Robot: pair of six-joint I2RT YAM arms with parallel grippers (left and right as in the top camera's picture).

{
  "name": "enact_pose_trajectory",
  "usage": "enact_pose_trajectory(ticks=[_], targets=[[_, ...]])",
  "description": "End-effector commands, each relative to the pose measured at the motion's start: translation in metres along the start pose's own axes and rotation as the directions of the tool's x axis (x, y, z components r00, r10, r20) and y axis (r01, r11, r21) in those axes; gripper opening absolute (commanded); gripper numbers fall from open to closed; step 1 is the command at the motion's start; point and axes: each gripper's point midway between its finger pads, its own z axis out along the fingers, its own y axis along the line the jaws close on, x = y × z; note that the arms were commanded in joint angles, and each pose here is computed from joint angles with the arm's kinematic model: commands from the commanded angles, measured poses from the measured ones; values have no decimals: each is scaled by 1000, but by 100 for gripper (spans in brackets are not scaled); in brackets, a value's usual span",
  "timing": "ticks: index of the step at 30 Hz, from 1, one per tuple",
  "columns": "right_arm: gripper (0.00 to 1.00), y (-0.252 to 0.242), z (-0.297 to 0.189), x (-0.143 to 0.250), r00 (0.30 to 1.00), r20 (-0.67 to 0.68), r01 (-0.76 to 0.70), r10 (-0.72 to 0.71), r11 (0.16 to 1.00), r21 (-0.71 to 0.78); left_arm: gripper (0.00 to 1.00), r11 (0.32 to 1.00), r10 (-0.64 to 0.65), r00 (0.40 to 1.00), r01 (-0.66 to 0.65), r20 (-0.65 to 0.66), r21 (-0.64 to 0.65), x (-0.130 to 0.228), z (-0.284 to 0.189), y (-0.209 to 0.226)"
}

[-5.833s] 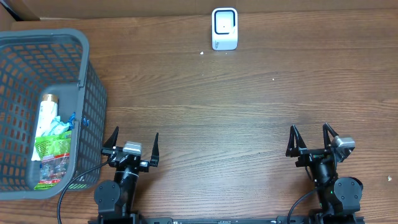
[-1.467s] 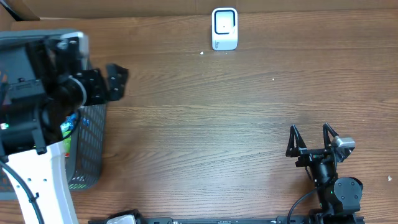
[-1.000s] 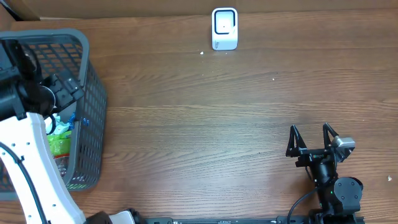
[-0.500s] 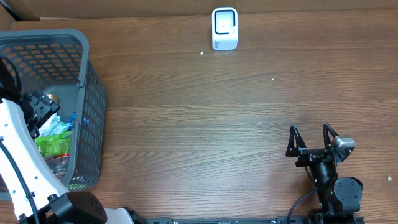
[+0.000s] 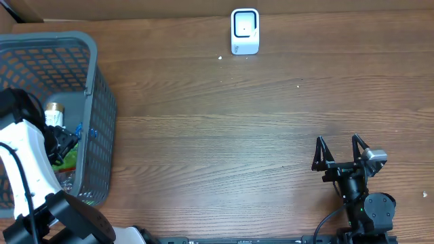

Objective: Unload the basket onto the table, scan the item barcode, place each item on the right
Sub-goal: 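Reach the left gripper into the basket and grasp the green snack bag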

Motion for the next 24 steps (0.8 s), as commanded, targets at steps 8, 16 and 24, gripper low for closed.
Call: enact_pose_trajectory(ticks=[8,16,24], targets=[[100,-1,0,2,1000,1,0,0,1000,3,85,997,-43,998,45,39,-56,6,43,9],[100,-1,0,2,1000,1,0,0,1000,3,85,997,-48,997,51,56,-51,15,70,6],[100,-1,0,2,1000,1,0,0,1000,3,4,998,-32,998,34,46,-44,26,87,4]])
